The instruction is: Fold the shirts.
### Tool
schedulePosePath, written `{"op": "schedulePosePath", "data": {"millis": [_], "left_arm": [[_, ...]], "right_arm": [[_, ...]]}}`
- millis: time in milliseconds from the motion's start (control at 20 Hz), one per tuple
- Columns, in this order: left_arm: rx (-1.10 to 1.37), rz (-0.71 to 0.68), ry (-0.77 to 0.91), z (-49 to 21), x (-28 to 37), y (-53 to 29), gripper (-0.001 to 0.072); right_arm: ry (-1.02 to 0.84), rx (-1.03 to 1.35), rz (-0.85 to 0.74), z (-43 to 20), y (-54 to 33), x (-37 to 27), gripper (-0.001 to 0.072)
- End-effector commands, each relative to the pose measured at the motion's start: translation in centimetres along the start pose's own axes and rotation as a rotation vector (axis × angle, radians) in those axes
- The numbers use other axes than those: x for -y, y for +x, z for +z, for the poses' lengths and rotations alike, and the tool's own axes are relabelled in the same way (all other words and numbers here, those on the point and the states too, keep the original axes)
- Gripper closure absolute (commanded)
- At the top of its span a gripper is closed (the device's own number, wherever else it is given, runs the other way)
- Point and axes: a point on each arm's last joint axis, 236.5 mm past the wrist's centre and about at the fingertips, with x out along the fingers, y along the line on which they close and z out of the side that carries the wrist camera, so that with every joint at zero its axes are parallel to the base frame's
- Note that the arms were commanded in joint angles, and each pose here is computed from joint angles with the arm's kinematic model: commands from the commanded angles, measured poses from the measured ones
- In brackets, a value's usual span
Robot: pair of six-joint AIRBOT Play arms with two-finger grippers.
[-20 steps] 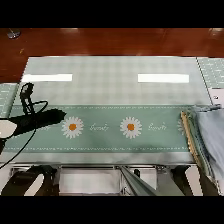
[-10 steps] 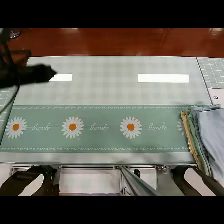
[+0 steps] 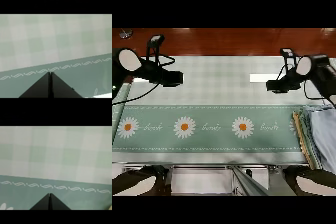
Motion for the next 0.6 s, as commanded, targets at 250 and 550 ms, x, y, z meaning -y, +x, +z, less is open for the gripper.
{"op": "schedulePosePath", "data": {"millis": [250, 550], "left_arm": [[-0.067, 0.050, -0.039, -1.31, -2.10, 2.00, 0.0679], [-0.077, 0.051, -0.040, -1.43, -2.16, 2.37, 0.0679]], "right_arm": [[0.017, -0.078, -0.128, -1.96, 2.57, 2.46, 0.0693], [0.017, -0.078, -0.128, -1.96, 2.57, 2.46, 0.0693]]}}
